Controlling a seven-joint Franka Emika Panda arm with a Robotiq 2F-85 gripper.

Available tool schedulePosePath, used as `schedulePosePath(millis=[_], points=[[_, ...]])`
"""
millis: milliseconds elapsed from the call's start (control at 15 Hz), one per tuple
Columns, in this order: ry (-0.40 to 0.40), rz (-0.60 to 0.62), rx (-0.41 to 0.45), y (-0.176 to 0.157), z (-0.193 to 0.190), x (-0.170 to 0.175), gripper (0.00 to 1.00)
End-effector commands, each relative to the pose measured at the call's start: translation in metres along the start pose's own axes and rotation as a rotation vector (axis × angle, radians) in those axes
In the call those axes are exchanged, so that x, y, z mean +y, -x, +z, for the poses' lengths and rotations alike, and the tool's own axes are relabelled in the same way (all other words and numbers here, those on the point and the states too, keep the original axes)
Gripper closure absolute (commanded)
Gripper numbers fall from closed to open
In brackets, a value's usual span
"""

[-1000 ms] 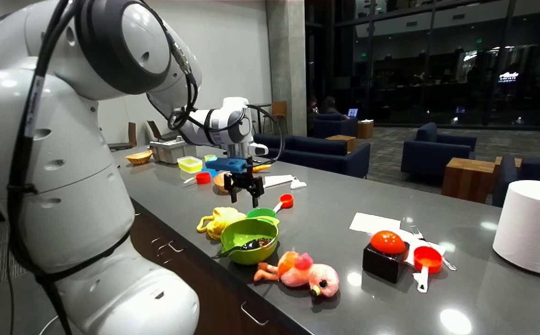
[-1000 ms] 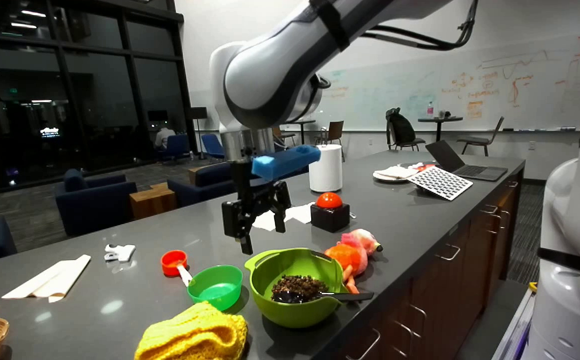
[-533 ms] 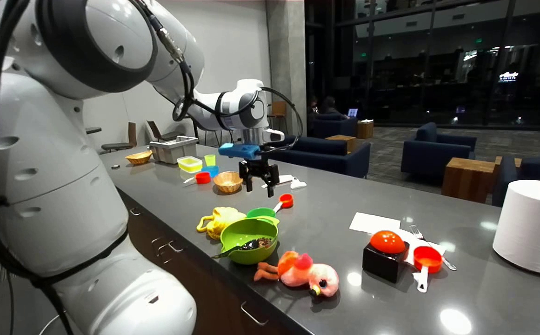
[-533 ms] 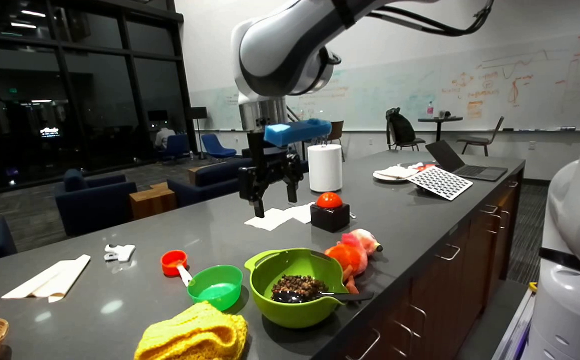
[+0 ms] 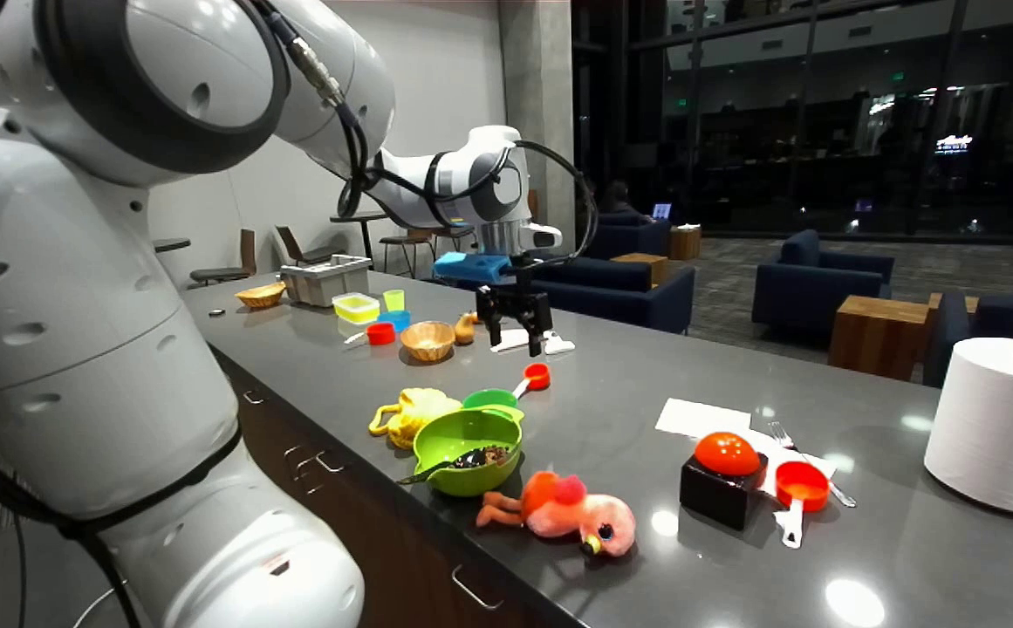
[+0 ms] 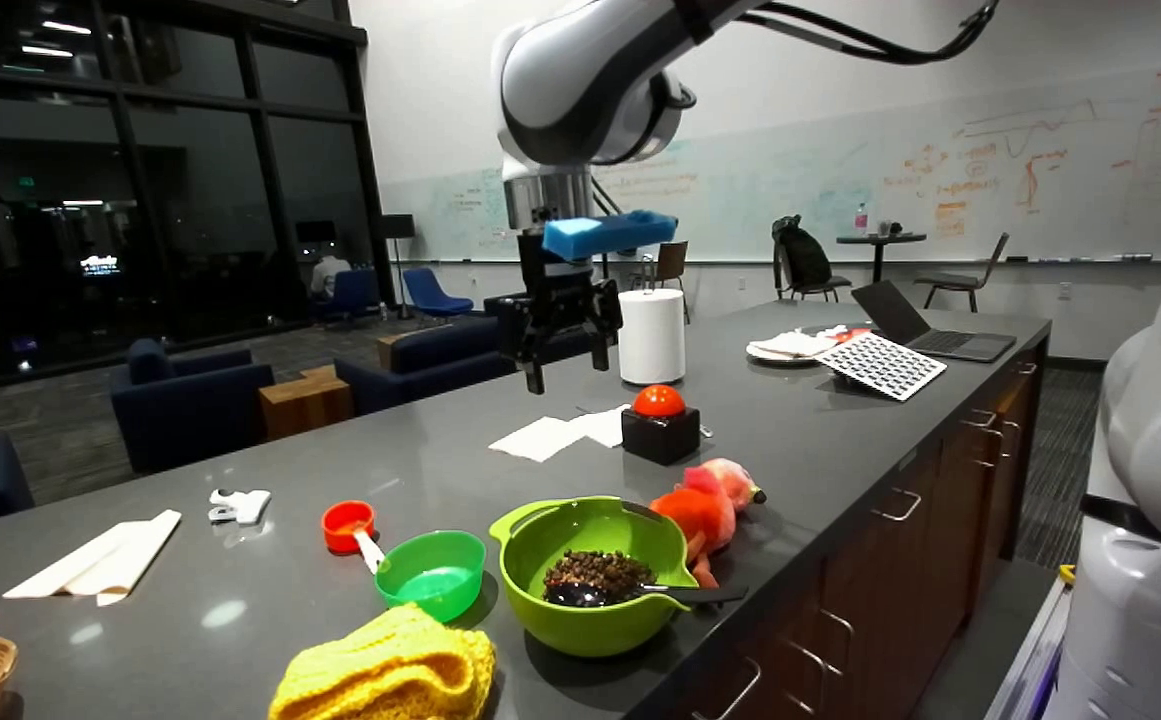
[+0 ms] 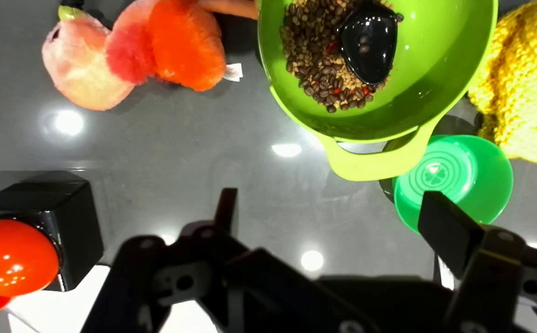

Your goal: Move the bowl to the left

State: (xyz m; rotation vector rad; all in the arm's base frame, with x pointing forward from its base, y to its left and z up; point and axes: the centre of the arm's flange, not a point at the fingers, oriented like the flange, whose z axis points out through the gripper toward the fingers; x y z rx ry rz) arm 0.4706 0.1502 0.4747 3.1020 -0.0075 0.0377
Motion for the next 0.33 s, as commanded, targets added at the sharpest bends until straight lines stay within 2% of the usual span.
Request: schedulePosePath(millis=[0, 267], points=[[0.014, 0.048, 0.012, -0.001, -0.023, 0.016, 0.00], [0.003, 0.093, 0.011, -0.008, -0.034, 0.034, 0.00]])
